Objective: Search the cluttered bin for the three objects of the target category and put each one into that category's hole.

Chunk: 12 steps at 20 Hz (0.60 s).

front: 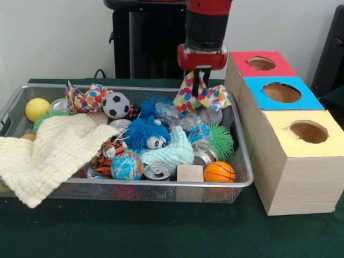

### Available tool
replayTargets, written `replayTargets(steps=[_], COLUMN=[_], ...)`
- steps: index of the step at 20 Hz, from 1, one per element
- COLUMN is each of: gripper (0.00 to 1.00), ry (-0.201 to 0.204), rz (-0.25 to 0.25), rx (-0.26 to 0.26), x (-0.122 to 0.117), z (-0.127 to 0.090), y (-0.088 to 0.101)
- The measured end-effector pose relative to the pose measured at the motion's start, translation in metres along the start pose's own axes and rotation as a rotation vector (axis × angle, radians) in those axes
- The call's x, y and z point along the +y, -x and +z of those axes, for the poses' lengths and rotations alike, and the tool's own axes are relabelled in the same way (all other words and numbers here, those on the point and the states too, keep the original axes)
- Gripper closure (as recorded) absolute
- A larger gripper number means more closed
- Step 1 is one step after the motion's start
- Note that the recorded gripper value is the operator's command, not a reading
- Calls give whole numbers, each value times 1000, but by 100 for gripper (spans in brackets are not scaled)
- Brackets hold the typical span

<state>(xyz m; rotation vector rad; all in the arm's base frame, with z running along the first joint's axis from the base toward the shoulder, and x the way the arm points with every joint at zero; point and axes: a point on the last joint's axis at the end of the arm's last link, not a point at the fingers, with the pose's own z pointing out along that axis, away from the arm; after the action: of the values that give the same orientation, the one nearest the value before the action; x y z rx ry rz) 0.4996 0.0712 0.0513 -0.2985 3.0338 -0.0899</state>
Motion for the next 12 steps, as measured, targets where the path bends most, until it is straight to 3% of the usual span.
replayTargets(steps=[4,7,8,12], gripper=[100,100,100,100], ry=[-23,-25,-22,-14], rz=[-10,2,18,52], rx=[-32,-54,-72,-118], x=[11,18,22,27], z=[-51,-85,-106,-136], y=[19,33,42,56])
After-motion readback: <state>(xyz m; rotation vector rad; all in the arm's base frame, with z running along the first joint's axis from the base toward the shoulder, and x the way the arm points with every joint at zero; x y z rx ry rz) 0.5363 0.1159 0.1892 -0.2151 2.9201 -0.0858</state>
